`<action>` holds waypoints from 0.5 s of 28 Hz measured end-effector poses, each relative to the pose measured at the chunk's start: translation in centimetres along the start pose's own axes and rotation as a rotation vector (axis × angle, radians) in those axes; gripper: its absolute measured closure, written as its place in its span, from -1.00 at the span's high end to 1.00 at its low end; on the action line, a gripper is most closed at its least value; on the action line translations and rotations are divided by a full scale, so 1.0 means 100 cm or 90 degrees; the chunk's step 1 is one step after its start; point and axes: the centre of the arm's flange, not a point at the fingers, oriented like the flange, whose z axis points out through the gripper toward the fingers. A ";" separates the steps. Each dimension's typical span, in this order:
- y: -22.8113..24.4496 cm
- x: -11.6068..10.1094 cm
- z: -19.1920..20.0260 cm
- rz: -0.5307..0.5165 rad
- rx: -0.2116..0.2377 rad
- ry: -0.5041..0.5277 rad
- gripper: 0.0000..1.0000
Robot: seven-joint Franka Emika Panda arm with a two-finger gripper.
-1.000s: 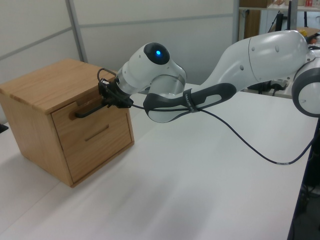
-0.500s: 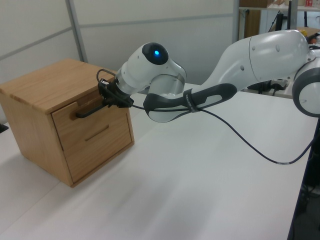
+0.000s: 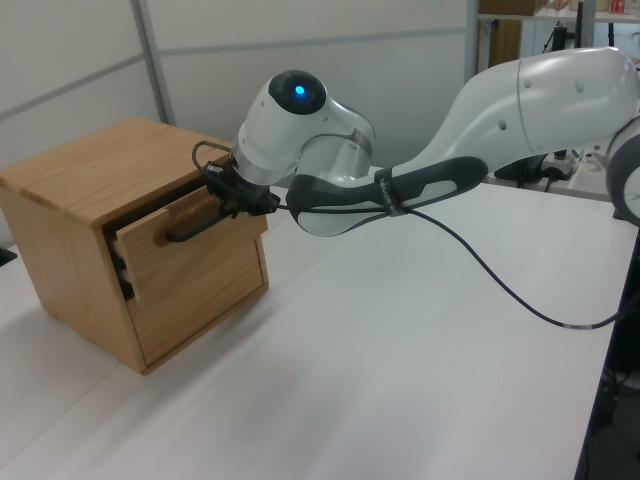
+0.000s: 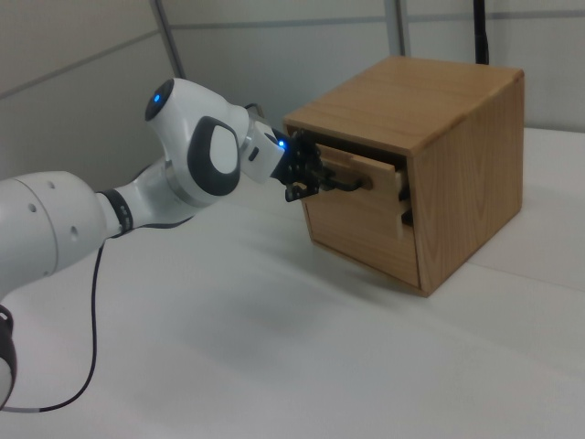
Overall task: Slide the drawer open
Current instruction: 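Pull the handle outward, sliding the upper drawer out of the cabinet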
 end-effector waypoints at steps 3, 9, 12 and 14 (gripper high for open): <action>0.003 -0.003 -0.008 -0.008 -0.020 0.001 -0.54; 0.011 -0.011 -0.026 -0.019 -0.075 0.006 -0.54; 0.013 -0.014 -0.032 -0.023 -0.096 0.007 -0.54; 0.015 -0.017 -0.036 -0.026 -0.111 0.009 -0.54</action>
